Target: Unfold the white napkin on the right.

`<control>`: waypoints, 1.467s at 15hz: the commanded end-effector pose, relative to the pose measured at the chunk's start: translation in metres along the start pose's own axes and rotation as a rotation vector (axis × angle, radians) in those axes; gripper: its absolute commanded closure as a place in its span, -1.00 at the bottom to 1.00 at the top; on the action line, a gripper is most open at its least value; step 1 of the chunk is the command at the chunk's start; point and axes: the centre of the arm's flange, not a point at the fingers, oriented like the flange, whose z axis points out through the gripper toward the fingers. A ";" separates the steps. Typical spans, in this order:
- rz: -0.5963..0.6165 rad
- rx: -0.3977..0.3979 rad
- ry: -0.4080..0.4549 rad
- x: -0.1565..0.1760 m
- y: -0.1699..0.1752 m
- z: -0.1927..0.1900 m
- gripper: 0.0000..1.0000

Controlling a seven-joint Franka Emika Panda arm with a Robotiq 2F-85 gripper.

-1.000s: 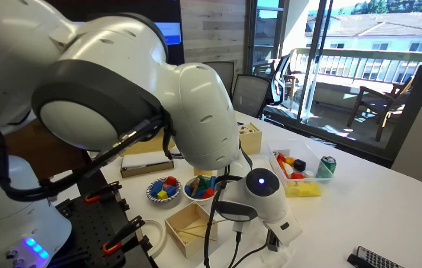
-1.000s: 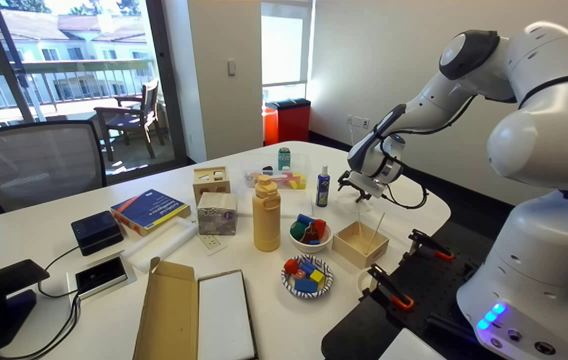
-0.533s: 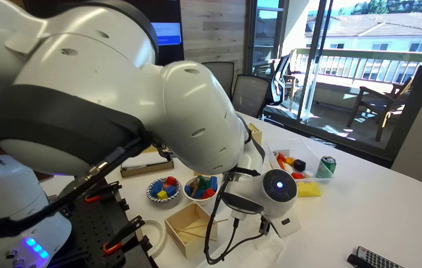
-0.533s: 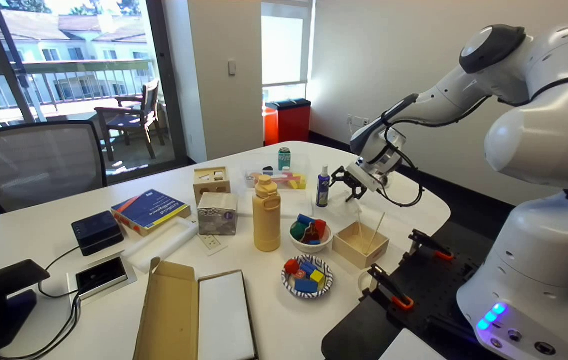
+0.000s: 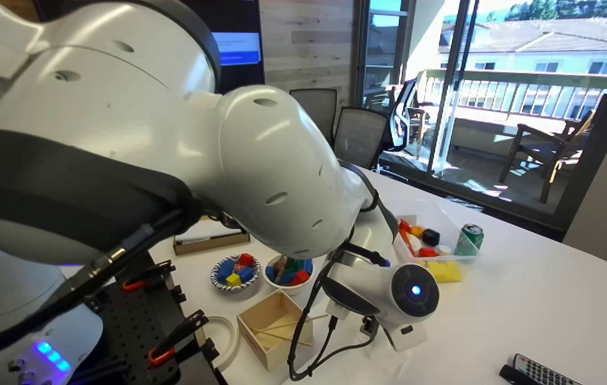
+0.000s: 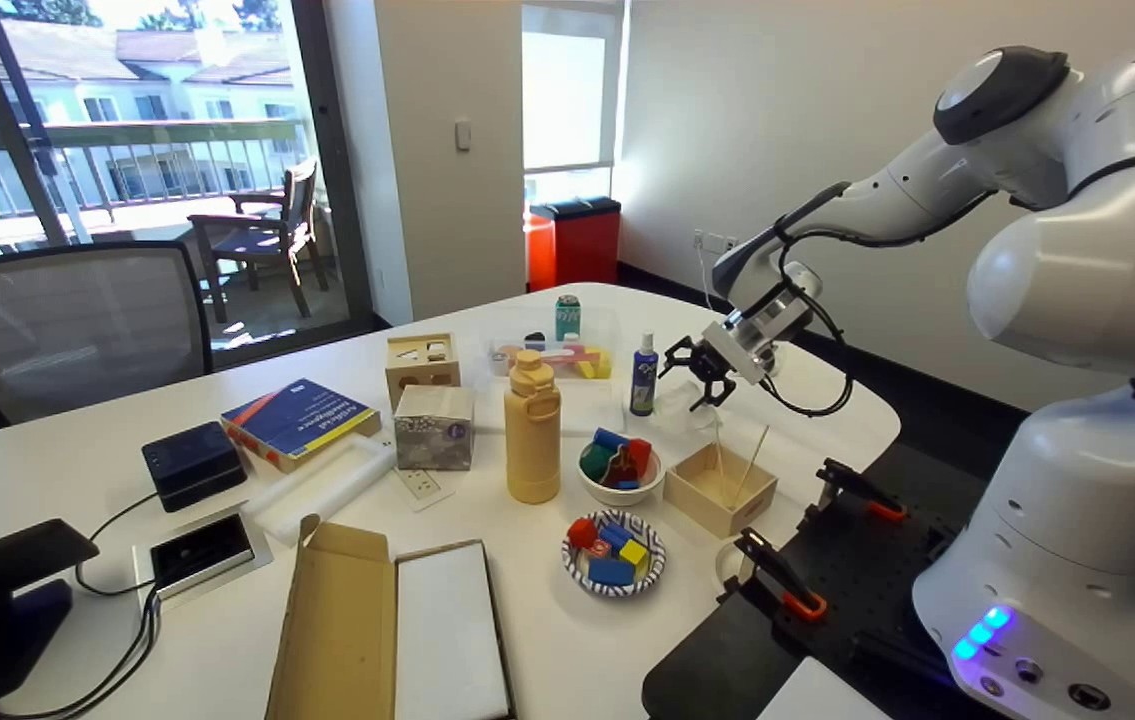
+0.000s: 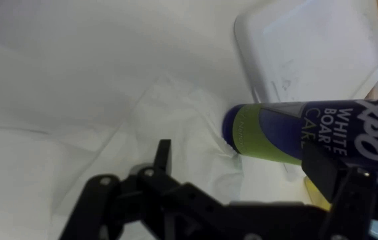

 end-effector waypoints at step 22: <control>-0.124 -0.265 0.241 0.011 0.030 0.010 -1.00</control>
